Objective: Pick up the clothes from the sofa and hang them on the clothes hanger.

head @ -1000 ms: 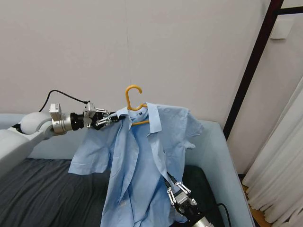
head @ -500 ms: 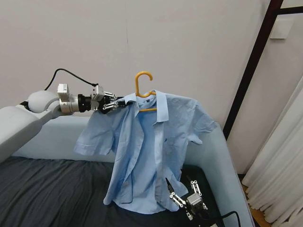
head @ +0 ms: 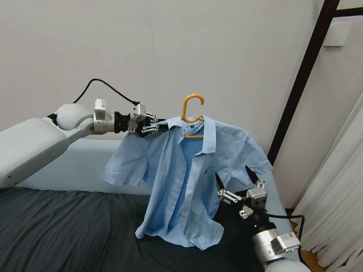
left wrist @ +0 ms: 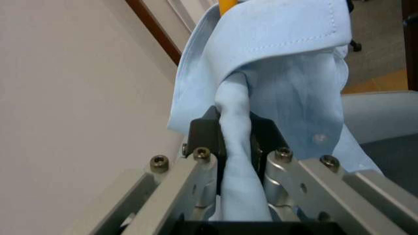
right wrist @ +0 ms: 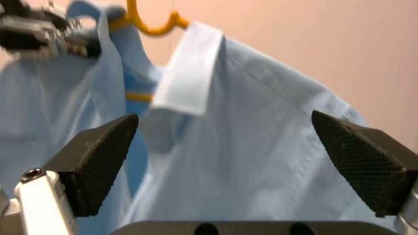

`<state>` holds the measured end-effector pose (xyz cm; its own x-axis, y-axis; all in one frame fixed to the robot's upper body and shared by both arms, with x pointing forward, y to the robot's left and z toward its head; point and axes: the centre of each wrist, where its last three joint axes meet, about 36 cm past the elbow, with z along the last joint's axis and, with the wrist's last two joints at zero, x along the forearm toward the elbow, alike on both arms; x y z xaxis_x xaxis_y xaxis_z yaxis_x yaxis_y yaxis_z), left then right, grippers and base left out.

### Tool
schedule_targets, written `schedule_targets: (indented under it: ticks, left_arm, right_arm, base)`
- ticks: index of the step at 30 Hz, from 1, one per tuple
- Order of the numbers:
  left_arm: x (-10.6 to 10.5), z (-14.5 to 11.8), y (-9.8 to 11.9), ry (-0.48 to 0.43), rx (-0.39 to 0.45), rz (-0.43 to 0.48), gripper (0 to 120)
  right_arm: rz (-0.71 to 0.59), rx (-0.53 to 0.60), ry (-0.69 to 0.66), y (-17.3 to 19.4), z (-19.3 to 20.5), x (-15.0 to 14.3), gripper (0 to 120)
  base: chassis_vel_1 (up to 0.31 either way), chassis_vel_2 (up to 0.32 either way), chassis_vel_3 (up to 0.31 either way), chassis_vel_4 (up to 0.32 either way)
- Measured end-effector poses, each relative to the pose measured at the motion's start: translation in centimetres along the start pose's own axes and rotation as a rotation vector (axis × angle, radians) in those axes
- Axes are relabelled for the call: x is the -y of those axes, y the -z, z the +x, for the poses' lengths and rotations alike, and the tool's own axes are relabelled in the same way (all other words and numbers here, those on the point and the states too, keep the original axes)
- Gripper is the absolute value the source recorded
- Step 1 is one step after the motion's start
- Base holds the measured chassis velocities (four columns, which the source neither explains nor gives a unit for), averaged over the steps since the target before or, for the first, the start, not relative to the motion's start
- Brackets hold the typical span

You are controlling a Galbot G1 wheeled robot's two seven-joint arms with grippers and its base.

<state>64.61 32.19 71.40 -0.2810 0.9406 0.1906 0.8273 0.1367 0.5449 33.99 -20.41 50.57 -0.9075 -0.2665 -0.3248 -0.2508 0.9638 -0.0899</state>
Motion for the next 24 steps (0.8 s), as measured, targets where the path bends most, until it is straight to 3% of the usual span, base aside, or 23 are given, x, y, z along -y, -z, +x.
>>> schedule_targets:
  ticks: [2, 8, 20, 24]
  left_arm:
    - [0.2, -1.9, 0.1, -0.008, 0.003, -0.001, 7]
    - [1.0, -5.0, -0.2, -0.037, 0.017, 0.01, 7]
    - [1.4, -6.9, 0.2, -0.056, 0.032, 0.015, 7]
    - [1.6, -7.1, 0.3, -0.056, 0.038, 0.016, 7]
  right_arm:
    - [-0.031, -0.025, -0.017, 2.2, -1.0, 0.2, 100]
    - [-0.021, -0.078, -0.028, 3.7, -2.1, 0.9, 100]
    - [0.028, -0.149, -0.057, 3.6, -3.0, 1.8, 100]
    - [0.031, -0.159, -0.061, 3.6, -3.3, 1.8, 94]
  base:
    - [0.0, 0.0, 0.0, 0.0]
    - [0.0, 0.0, 0.0, 0.0]
    - [0.0, 0.0, 0.0, 0.0]
    - [0.0, 0.0, 0.0, 0.0]
